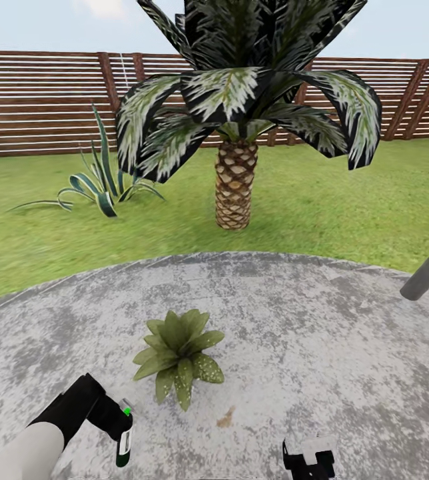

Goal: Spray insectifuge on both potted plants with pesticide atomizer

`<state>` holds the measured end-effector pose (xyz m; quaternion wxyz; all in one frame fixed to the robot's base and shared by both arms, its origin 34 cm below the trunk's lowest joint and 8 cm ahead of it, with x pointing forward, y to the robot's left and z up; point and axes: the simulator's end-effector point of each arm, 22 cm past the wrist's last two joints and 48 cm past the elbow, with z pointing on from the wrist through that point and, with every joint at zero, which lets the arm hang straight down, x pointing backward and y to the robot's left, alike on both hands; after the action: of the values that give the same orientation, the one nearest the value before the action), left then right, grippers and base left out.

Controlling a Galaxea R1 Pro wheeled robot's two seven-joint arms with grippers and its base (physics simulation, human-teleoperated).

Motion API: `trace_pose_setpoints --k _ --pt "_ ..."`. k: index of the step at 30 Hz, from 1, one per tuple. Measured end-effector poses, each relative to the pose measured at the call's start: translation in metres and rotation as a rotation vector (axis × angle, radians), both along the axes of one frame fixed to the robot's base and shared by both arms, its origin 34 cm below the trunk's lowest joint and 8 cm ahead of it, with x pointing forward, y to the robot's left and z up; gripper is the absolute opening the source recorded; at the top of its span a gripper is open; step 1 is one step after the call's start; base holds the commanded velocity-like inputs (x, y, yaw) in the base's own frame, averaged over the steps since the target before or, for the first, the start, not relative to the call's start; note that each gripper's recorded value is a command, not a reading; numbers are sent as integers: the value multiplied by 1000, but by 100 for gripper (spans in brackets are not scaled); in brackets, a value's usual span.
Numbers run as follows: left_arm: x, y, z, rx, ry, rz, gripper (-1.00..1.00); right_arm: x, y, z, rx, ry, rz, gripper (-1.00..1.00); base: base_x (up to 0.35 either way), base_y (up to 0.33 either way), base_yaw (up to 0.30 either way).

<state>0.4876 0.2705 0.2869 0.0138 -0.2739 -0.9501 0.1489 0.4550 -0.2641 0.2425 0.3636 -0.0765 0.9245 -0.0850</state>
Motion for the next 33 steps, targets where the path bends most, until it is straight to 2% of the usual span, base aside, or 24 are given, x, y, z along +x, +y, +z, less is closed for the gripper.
trace_pose_setpoints --k 2,6,7,9,13,18,23,33 --pt "0 4 -1 25 8 16 -100 0 0 0 0 0 0 100 -228 235 0" --pt "7 12 -5 86 -21 34 -100 0 0 0 0 0 0 100 -139 218 0" --pt "9 -11 -6 67 -28 28 -100 0 0 0 -1 -1 -1 100 -12 100 0" --pt "10 -19 -6 62 -31 19 -100 0 0 0 0 -1 -2 100 -3 25 -92" --pt "14 -18 -5 61 -42 26 -100 0 1 0 1 -1 -2 100 0 4 -236" --pt "11 -10 -5 92 -20 52 -100 0 1 0 1 -1 -1 100 0 0 -224" --pt "13 -7 -6 119 -27 49 -100 0 1 0 1 -1 -2 100 0 0 -25" --pt "13 -6 -6 123 -28 49 -100 0 1 0 2 -1 -1 100 148 160 -11"
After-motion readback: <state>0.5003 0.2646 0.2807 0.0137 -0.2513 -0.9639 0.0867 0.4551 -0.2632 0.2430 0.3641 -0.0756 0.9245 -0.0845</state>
